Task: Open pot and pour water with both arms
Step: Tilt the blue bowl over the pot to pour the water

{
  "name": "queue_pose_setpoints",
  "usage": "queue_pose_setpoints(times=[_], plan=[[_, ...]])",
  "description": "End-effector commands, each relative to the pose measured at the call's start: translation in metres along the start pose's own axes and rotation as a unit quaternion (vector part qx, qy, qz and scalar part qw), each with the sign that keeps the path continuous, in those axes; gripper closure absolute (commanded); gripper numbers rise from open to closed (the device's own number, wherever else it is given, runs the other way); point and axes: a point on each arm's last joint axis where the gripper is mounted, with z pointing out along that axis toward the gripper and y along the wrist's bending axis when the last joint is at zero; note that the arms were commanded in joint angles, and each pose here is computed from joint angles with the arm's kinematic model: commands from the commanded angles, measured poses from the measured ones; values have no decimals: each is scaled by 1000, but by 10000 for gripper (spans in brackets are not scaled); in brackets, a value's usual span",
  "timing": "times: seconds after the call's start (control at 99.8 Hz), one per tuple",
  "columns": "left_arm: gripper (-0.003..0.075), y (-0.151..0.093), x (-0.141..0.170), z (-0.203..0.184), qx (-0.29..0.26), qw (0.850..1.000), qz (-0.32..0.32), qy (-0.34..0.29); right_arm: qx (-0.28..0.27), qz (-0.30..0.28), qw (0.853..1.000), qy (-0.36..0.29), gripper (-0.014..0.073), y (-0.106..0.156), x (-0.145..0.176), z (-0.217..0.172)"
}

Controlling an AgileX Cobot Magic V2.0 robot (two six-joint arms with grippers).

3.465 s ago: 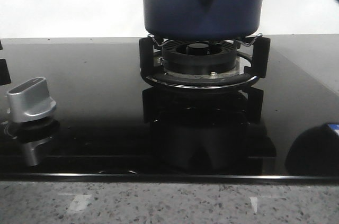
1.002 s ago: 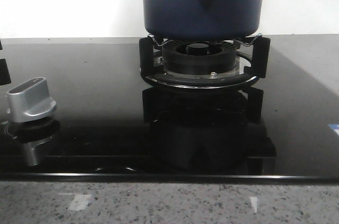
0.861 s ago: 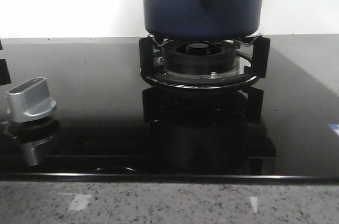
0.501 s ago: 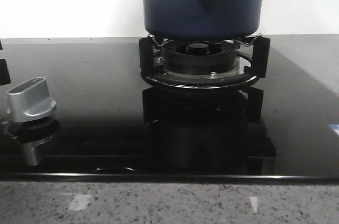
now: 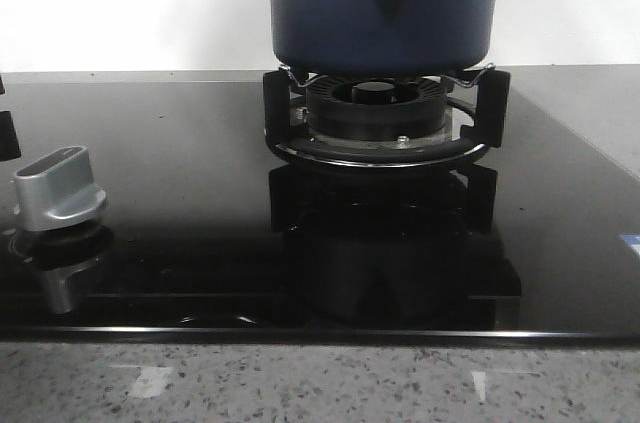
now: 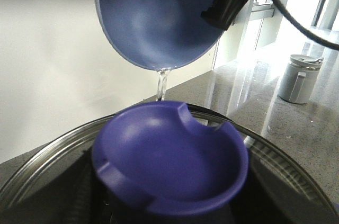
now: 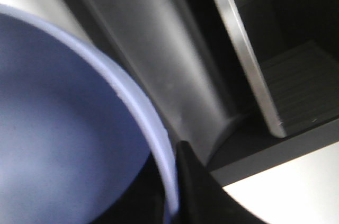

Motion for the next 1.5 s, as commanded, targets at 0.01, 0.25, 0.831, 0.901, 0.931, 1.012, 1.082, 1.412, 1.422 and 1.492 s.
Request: queue_pose_setpoints(times=[0.01,0.25,0.831,0.901,0.931,1.012,1.082,1.412,1.422,1.492], plan=[[468,-10,-27,-5,16,997,-18,-77,68,0,997,-23,662,-40,0,-12],[468,-10,-27,-5,16,997,-18,-77,72,1,997,-14,662,-41,2,-13],[468,-10,-27,-5,17,997,-18,-77,-81,208,960,170,662,-34,49,-1],[468,-10,-27,-5,17,997,-18,-77,-122,282,931,199,662,-49,66,4],[468,-10,-27,-5,17,997,-18,-77,-143,316,914,210,662,-54,73,5],[468,-10,-27,-5,17,997,-18,-77,-161,392,874,239,662,-77,100,9],[468,-10,-27,-5,17,997,-18,-77,-169,439,841,266,662,-93,126,10],[468,-10,-27,-5,17,997,-18,-77,-176,555,729,360,662,-97,229,-6],[468,-10,-27,-5,17,997,-18,-77,-175,556,729,358,662,-96,230,-6],[468,-10,-27,-5,17,997,-19,-76,-171,561,718,376,662,-82,246,-14]])
